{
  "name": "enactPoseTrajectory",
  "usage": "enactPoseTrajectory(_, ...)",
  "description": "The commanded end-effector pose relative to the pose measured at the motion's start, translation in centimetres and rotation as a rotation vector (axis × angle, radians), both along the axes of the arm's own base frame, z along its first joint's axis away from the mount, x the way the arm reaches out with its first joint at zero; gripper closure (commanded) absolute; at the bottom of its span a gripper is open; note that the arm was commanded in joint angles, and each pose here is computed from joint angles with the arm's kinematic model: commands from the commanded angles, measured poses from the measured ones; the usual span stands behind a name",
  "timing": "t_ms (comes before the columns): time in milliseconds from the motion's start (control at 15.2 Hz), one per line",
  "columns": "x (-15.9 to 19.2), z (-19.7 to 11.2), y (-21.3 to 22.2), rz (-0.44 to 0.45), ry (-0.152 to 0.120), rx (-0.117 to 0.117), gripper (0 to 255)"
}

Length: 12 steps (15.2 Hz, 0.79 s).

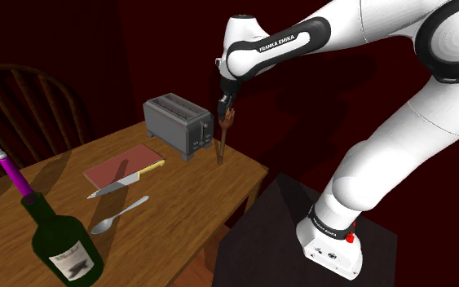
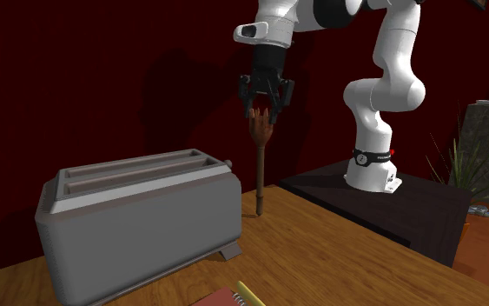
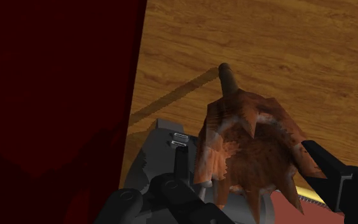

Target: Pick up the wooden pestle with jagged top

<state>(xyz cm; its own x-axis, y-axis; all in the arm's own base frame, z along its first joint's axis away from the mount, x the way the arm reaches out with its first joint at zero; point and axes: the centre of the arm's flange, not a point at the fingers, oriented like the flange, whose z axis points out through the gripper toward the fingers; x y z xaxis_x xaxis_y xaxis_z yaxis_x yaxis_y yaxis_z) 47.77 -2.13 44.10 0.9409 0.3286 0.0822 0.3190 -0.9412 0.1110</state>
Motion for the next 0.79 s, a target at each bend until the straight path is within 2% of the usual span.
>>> enactPoseTrajectory(0, 0.0, -0.1, -0.1, 0.000, 0.003, -0.001, 255)
enactPoseTrajectory(198, 0.1, -0.2, 0.0, 0.000, 0.003, -0.001, 255)
enactPoseTrajectory(726, 0.1, 4.1, 0.0, 0.000, 0.003, -0.001, 255)
